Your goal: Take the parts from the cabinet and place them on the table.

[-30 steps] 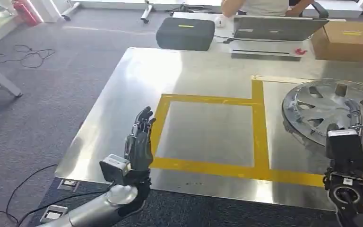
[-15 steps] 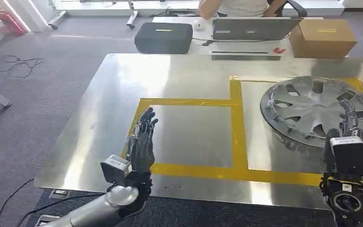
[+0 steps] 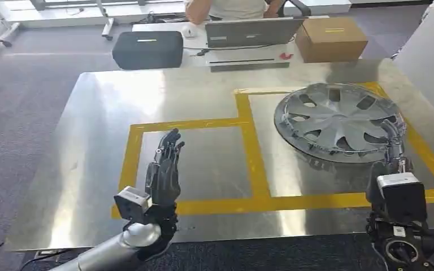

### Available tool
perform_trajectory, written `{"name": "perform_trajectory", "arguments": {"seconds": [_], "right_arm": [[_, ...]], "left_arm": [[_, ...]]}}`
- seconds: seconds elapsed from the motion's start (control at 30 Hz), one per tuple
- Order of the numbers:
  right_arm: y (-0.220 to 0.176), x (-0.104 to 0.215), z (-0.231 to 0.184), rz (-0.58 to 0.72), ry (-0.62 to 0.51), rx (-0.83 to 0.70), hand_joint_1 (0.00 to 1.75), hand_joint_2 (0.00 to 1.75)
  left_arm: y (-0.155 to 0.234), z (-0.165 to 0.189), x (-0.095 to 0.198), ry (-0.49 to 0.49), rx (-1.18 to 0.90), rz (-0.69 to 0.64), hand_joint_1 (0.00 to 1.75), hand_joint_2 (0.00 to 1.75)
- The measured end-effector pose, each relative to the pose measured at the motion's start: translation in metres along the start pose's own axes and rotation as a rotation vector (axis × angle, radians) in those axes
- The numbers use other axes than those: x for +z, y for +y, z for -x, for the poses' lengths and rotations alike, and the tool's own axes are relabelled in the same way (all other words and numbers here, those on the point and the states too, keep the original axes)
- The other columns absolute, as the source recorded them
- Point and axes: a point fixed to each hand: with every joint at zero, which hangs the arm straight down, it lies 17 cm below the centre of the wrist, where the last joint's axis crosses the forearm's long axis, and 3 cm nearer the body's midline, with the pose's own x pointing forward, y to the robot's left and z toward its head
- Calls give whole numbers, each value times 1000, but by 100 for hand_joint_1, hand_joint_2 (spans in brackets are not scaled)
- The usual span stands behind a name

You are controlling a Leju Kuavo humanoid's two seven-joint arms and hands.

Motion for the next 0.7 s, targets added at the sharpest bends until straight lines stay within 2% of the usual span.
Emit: {"name": "perform_trajectory", "arguments": {"seconds": [0.27,0.7], "right_arm": [[8,10,-11,-10,-24,-15,0,0],[14,16,-46,-3,-123,1,0,0]], "left_arm": [[-2,-1,-1,-1,6,0,0,0],[1,-1,-2,2,-6,-17,0,0]]}}
